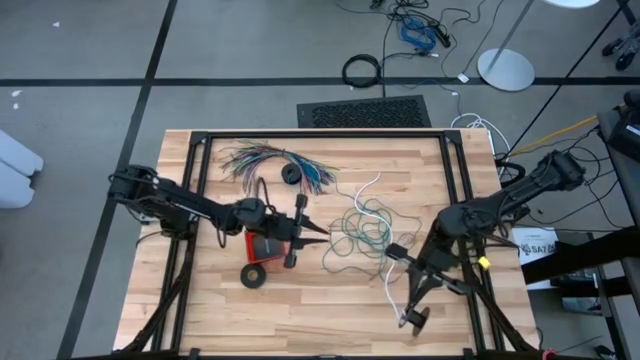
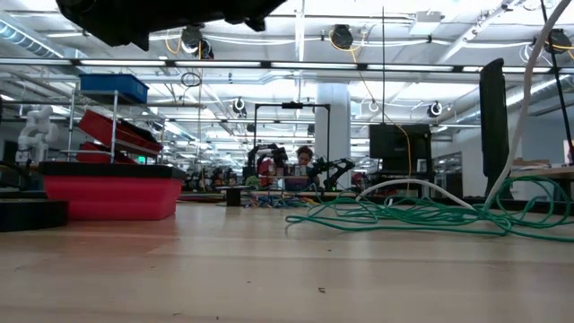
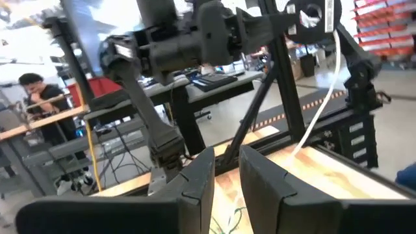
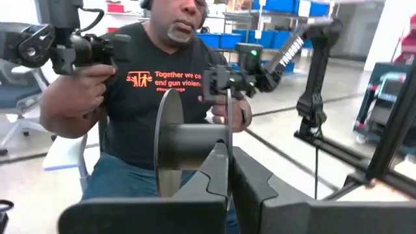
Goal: Coil cords
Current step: Coil the white wire onto the spool
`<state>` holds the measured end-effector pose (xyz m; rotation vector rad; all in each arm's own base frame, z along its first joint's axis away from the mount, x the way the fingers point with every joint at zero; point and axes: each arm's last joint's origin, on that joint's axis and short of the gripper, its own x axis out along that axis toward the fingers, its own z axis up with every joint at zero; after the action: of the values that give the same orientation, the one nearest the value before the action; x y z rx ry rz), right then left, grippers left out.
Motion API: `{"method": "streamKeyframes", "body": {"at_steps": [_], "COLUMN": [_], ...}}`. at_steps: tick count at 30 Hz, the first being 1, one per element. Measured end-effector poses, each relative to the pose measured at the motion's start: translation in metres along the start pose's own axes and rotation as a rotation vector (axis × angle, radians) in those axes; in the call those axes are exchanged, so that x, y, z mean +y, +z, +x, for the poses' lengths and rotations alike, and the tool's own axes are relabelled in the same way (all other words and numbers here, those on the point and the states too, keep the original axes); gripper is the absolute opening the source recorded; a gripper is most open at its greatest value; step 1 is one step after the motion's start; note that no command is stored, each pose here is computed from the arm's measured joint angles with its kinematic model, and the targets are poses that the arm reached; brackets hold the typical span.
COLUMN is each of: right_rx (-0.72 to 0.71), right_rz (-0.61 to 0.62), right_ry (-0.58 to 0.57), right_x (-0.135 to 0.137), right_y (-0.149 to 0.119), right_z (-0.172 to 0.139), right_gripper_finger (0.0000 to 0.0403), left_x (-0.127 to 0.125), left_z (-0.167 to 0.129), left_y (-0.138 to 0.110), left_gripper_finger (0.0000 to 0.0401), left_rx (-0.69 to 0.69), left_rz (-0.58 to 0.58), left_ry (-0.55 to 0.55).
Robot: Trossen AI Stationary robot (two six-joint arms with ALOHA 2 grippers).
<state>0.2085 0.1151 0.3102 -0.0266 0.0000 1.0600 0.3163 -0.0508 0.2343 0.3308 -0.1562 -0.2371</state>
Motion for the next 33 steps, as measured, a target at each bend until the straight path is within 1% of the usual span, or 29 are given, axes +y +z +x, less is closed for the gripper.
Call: {"method": "streamKeyframes", "body": {"at_steps": [5, 8, 10, 13, 15, 19, 23, 28, 31, 33], "right_rx": [0.030, 0.044, 0.050, 0.050, 0.051, 0.098, 0.174, 0.257, 0.288, 0.302], "right_rz": [0.138, 0.217, 0.263, 0.317, 0.349, 0.403, 0.462, 0.539, 0.524, 0.502], "right_ry": [-0.009, -0.009, -0.011, -0.023, -0.041, -0.064, -0.079, -0.179, -0.238, -0.274], "right_x": [-0.008, -0.010, -0.011, -0.013, -0.015, -0.015, -0.015, -0.020, -0.025, -0.028], "right_y": [-0.010, -0.014, -0.016, -0.017, -0.018, -0.023, -0.032, -0.042, -0.046, -0.048], "right_z": [0.006, 0.009, 0.010, 0.011, 0.010, 0.009, 0.007, 0.001, -0.004, -0.007], "right_gripper_finger": [0.0000, 0.0000, 0.0000, 0.0000, 0.0000, 0.0000, 0.0000, 0.0000, 0.0000, 0.0000], "left_x": [-0.009, -0.011, -0.012, -0.010, -0.007, 0.002, 0.005, 0.003, 0.000, -0.003], "left_z": [0.024, 0.032, 0.037, 0.045, 0.052, 0.061, 0.064, 0.067, 0.074, 0.080], "left_y": [-0.006, 0.002, 0.007, 0.014, 0.022, 0.037, 0.043, 0.036, 0.024, 0.016], "left_gripper_finger": [0.0080, 0.0080, 0.0080, 0.0080, 0.0080, 0.0080, 0.0080, 0.0080, 0.0080, 0.0080], "left_rx": [0.017, 0.021, 0.047, 0.090, 0.112, 0.101, 0.095, 0.143, 0.165, 0.183], "left_rz": [0.144, 0.236, 0.285, 0.311, 0.253, -0.004, -0.135, -0.252, -0.321, -0.344], "left_ry": [-0.026, -0.001, 0.018, 0.035, 0.038, 0.063, 0.080, 0.069, 0.005, -0.009]}}
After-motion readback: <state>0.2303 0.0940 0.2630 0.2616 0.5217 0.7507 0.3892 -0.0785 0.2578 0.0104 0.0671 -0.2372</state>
